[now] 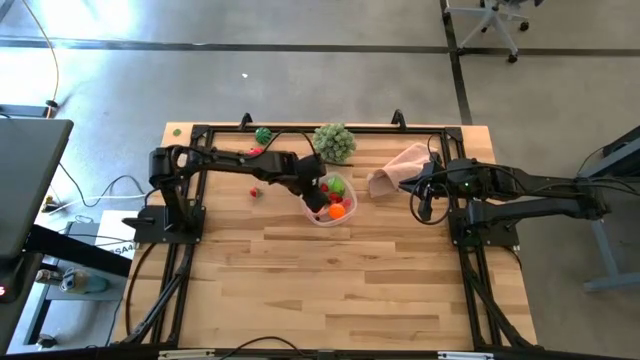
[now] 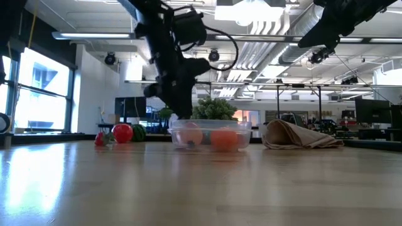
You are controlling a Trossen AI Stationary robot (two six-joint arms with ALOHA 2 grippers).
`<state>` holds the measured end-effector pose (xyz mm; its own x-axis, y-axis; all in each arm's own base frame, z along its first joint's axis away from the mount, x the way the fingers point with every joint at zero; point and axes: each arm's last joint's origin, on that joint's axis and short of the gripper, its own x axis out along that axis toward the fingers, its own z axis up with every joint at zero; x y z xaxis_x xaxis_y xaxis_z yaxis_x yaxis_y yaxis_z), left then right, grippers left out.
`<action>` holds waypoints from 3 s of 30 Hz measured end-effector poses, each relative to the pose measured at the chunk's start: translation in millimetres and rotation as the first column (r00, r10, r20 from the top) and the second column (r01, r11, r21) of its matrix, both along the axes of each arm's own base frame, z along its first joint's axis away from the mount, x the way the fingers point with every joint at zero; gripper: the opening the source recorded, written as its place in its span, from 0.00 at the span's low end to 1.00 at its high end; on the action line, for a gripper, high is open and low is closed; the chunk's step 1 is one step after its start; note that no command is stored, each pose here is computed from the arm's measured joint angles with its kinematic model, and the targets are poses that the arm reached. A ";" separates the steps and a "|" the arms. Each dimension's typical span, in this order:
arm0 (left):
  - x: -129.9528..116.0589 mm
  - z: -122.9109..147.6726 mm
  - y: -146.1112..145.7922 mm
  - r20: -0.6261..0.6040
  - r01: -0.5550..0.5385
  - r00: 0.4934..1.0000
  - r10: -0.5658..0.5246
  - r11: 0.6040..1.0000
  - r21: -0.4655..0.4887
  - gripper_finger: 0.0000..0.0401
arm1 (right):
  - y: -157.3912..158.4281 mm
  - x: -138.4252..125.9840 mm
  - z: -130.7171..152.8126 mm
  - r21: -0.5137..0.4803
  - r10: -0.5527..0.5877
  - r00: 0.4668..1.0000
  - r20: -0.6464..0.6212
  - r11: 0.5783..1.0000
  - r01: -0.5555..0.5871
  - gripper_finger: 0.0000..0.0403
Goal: Pick and placing Produce into tupperware
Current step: Put the strawberry into the container
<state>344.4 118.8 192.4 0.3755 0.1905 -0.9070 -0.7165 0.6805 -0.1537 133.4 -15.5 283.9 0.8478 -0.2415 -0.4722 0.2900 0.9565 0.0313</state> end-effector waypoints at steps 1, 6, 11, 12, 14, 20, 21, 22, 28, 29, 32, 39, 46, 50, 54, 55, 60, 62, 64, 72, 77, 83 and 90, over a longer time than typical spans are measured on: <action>0.1 6.0 0.2 -0.019 -0.017 1.000 0.016 1.000 -0.013 0.30 | 0.0 -0.1 0.0 0.000 0.000 1.000 0.001 1.000 0.000 0.07; -10.6 39.6 4.0 -0.186 -0.139 0.975 0.121 0.986 -0.087 0.27 | 0.0 0.0 0.1 0.000 0.000 1.000 0.000 1.000 0.000 0.07; -32.3 66.1 0.4 -0.318 -0.058 0.947 0.039 0.997 -0.048 0.25 | 0.0 0.0 0.0 0.000 0.000 1.000 0.000 1.000 0.000 0.07; -36.9 69.1 -1.2 -0.328 -0.031 0.944 0.016 0.999 -0.041 0.25 | 0.0 0.0 0.0 0.000 0.000 1.000 0.000 1.000 0.000 0.07; -48.3 71.1 -5.1 -0.356 -0.025 0.934 0.015 0.999 -0.025 0.24 | 0.0 0.0 0.0 0.000 -0.001 1.000 0.000 1.000 0.001 0.07; -91.8 62.4 -19.8 -0.365 -0.037 0.930 0.036 0.999 0.005 0.21 | -0.1 -0.1 0.1 -0.001 -0.002 1.000 0.001 1.000 0.002 0.07; -98.3 59.9 -21.7 -0.351 -0.022 0.936 0.031 0.999 0.028 0.21 | 0.0 0.0 0.1 -0.001 -0.002 1.000 0.001 1.000 0.002 0.07; -106.5 57.6 -22.2 -0.343 -0.009 0.939 0.025 0.999 0.050 0.20 | 0.0 0.0 0.0 -0.001 -0.002 1.000 0.000 1.000 0.002 0.07; -151.6 34.3 -21.9 -0.228 0.134 0.967 -0.111 0.987 0.092 0.19 | -0.1 0.0 0.1 -0.002 -0.003 1.000 0.000 1.000 0.003 0.07; -156.9 28.9 -23.0 -0.217 0.169 0.965 -0.147 0.982 0.082 0.18 | -0.1 -0.1 0.1 -0.002 -0.003 1.000 0.000 1.000 0.003 0.07; -166.7 14.4 -19.9 -0.189 0.265 0.950 -0.248 0.962 0.069 0.17 | 0.0 0.0 0.0 -0.001 -0.001 1.000 0.000 1.000 0.001 0.07; -174.3 8.3 -5.0 -0.209 0.393 0.906 -0.368 0.915 0.093 0.12 | 0.0 0.0 0.0 0.000 -0.001 1.000 0.000 1.000 0.001 0.07; -173.0 2.8 0.6 -0.191 0.458 0.877 -0.440 0.887 0.063 0.04 | 0.0 0.0 0.0 0.000 0.000 1.000 0.000 1.000 0.000 0.07; -171.6 -3.6 3.6 -0.248 0.446 0.872 -0.421 0.893 0.054 0.02 | 0.0 0.0 0.0 0.000 -0.001 1.000 0.000 1.000 0.001 0.07; -171.3 -10.4 4.9 -0.294 0.436 0.863 -0.411 0.900 0.023 0.03 | 0.0 0.0 0.1 0.000 0.000 1.000 0.001 1.000 0.000 0.07; -171.8 -11.5 6.3 -0.300 0.430 0.864 -0.405 0.903 0.018 0.05 | 0.0 0.0 0.0 -0.001 -0.001 1.000 0.000 1.000 0.001 0.07; -176.0 -14.2 13.2 -0.303 0.430 0.861 -0.409 0.903 0.001 0.18 | 0.0 0.0 0.0 -0.001 0.000 1.000 0.001 1.000 0.000 0.07; -176.5 -14.1 13.8 -0.291 0.456 0.851 -0.437 0.890 -0.005 0.23 | 0.0 0.0 0.1 -0.001 -0.001 1.000 0.001 1.000 0.001 0.07; -177.1 -14.3 13.2 -0.296 0.474 0.839 -0.456 0.880 -0.012 0.26 | 0.0 0.0 0.1 -0.001 -0.002 1.000 0.000 1.000 0.002 0.07; -177.0 -14.4 11.8 -0.288 0.559 0.791 -0.540 0.829 -0.020 0.35 | -0.1 0.0 0.0 -0.001 -0.002 1.000 0.000 1.000 0.002 0.07; -175.3 -17.0 13.3 -0.299 0.583 0.772 -0.561 0.812 -0.017 0.38 | -0.1 0.0 0.0 -0.001 -0.002 1.000 0.000 1.000 0.002 0.07; -171.1 -30.8 16.5 -0.315 0.590 0.750 -0.581 0.804 -0.078 0.42 | 0.0 0.0 0.1 -0.001 -0.001 1.000 0.000 1.000 0.001 0.07; -166.7 -37.9 19.7 -0.312 0.619 0.729 -0.609 0.781 -0.080 0.49 | 0.0 0.0 0.0 -0.001 -0.001 1.000 0.000 1.000 0.001 0.07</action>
<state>177.7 138.4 154.4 0.1266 0.0423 -0.9911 -0.1461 0.9890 0.0235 133.3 -15.5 283.9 0.8477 -0.2428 -0.4717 0.2909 0.9563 0.0305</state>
